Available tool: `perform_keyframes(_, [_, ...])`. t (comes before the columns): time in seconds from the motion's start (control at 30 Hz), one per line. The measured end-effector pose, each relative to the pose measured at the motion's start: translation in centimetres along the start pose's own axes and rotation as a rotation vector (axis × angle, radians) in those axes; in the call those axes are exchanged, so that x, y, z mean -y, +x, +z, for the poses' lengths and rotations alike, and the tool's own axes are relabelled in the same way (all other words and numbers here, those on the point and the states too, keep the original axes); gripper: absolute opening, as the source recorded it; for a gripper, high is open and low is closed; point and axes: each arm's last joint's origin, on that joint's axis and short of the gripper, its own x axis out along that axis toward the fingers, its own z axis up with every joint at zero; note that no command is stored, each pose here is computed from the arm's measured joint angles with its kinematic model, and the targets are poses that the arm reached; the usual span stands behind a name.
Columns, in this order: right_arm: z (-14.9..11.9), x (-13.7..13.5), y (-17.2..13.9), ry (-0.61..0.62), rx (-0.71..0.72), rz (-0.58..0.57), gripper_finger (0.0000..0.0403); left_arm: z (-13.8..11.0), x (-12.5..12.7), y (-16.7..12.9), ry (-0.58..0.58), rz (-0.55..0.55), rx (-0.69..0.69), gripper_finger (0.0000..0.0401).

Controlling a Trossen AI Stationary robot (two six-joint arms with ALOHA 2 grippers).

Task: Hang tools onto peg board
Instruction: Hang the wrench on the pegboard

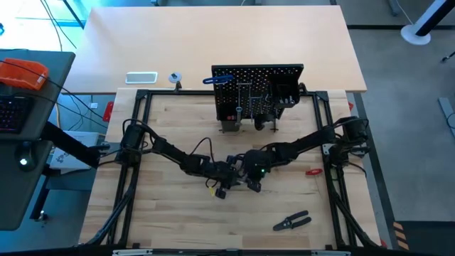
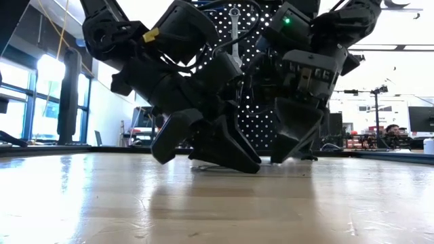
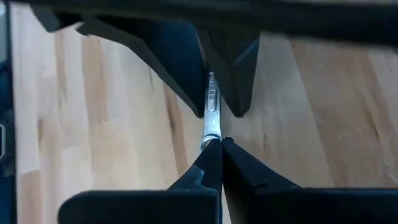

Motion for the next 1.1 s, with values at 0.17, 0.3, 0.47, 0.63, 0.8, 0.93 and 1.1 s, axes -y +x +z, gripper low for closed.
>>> perform_keyframes(0.17, [0.31, -0.24, -0.01, -0.006, 0.024, 0.035, 0.0000, -0.01, -0.02, 0.00, 0.029, 0.006, -0.002, 0.0115])
perform_keyframes(0.3, [0.40, -0.34, -0.03, -0.007, 0.030, 0.047, 0.0000, -0.07, -0.10, 0.00, 0.030, 0.041, -0.017, 0.0115])
perform_keyframes(0.47, [0.47, -0.40, -0.07, 0.001, 0.034, 0.055, 0.0000, -0.07, -0.05, -0.01, 0.045, 0.048, -0.021, 0.0084])
perform_keyframes(0.63, [0.56, -0.47, -0.11, -0.001, 0.040, 0.058, 0.0000, -0.14, 0.07, -0.05, 0.114, 0.061, -0.037, 0.0012])
perform_keyframes(0.8, [0.56, -0.46, -0.11, -0.005, 0.041, 0.055, 0.0000, -0.15, 0.04, -0.08, 0.132, 0.091, -0.051, 0.0004])
perform_keyframes(0.93, [0.54, -0.48, -0.10, -0.018, 0.050, 0.037, 0.0000, -0.21, -0.01, -0.09, 0.127, 0.099, -0.057, 0.0000])
perform_keyframes(1.1, [0.04, -0.21, -0.08, -0.012, 0.024, -0.039, 0.0004, -0.22, -0.02, -0.08, 0.118, 0.093, -0.055, 0.0001])
